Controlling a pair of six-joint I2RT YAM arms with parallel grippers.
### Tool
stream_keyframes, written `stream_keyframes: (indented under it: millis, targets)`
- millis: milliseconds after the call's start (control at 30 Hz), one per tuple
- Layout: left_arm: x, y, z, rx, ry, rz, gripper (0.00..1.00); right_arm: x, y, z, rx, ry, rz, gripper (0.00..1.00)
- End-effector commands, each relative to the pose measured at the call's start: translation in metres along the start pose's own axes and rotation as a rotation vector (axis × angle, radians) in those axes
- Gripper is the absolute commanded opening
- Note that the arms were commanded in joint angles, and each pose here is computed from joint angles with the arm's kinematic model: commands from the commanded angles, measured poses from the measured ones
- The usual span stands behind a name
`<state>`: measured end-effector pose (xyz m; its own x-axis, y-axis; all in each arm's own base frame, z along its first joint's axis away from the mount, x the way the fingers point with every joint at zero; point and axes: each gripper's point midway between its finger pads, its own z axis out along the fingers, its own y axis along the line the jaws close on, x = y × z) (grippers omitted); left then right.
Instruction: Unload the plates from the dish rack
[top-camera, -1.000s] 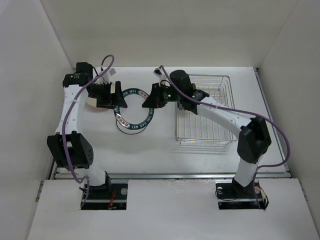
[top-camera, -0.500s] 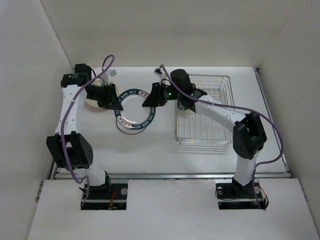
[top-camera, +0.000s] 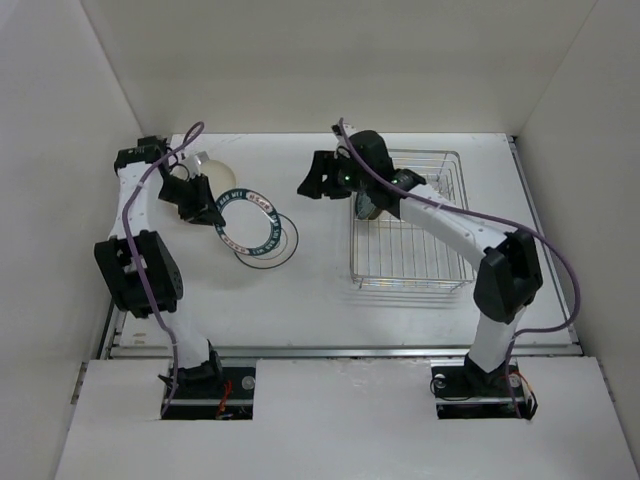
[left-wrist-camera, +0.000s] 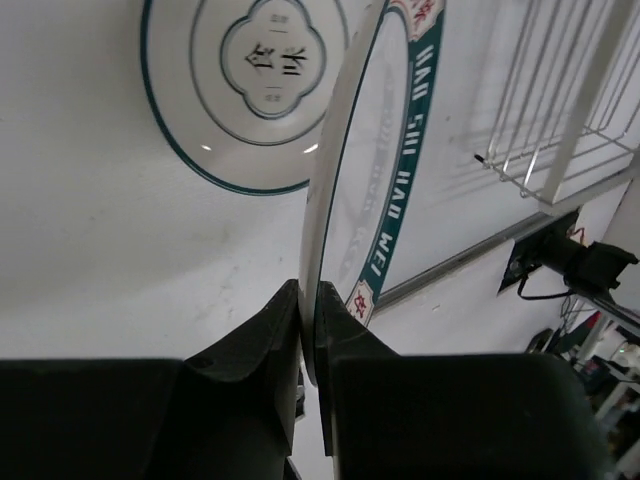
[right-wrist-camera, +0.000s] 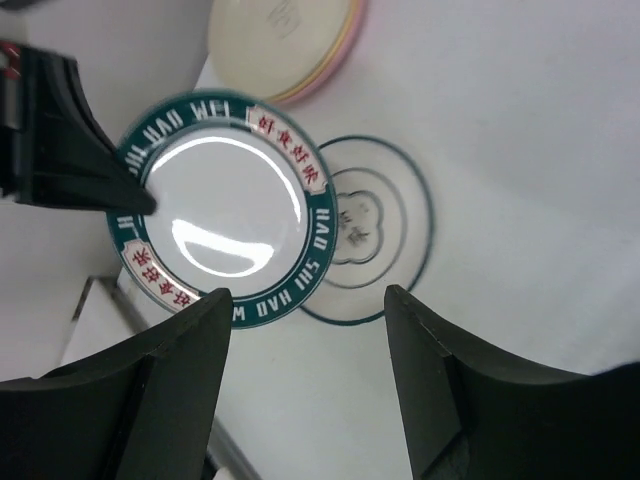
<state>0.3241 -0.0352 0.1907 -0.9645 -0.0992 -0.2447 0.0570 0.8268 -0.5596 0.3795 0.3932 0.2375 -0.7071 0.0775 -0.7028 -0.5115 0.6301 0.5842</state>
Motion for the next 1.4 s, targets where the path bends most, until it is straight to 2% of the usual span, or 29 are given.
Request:
stream_keyframes:
  millis: [0, 200, 400, 467, 500, 567, 600, 633, 800, 1133, 1233, 1367]
  targets:
    - [-0.002, 0.015, 0.018, 0.001, 0.051, -0.056, 0.0, -0.062, -0.003, -0.05, 0.149, -0.202, -0.024, 0.68]
    - [-0.013, 0.032, 0.043, -0.007, 0.081, -0.076, 0.0, -0.065, -0.001, -0.068, 0.171, -0.218, -0.061, 0.68]
    - [-0.005, 0.043, 0.072, -0.042, 0.168, -0.088, 0.0, -0.056, -0.006, -0.074, 0.188, -0.21, -0.058, 0.68]
    - [-0.003, 0.044, 0.077, -0.052, 0.188, -0.085, 0.09, -0.057, -0.005, -0.078, 0.188, -0.21, -0.058, 0.68]
    - [-0.002, 0.047, 0.077, -0.07, 0.19, -0.083, 0.19, -0.057, -0.005, -0.078, 0.188, -0.21, -0.067, 0.68]
    - [0.001, 0.056, 0.08, -0.131, 0.213, -0.072, 0.29, -0.053, -0.007, -0.077, 0.193, -0.202, -0.065, 0.68]
    - [0.003, 0.061, 0.081, -0.179, 0.224, -0.065, 0.4, -0.053, -0.007, -0.077, 0.193, -0.202, -0.065, 0.68]
    - [0.006, 0.057, 0.084, -0.177, 0.238, -0.058, 0.45, -0.053, -0.006, -0.076, 0.185, -0.197, -0.066, 0.68]
    - [0.013, 0.065, 0.085, -0.285, 0.28, -0.004, 0.56, -0.053, -0.006, -0.076, 0.185, -0.197, -0.066, 0.68]
    - [0.016, 0.065, 0.099, -0.393, 0.355, 0.115, 0.6, -0.055, -0.011, -0.093, 0.245, -0.211, -0.079, 0.68]
    - [0.013, 0.068, 0.096, -0.428, 0.344, 0.101, 0.6, -0.057, -0.013, -0.101, 0.269, -0.221, -0.087, 0.68]
    - [0.007, 0.061, 0.08, -0.448, 0.288, 0.126, 0.6, -0.06, -0.04, -0.119, 0.449, -0.253, -0.041, 0.68]
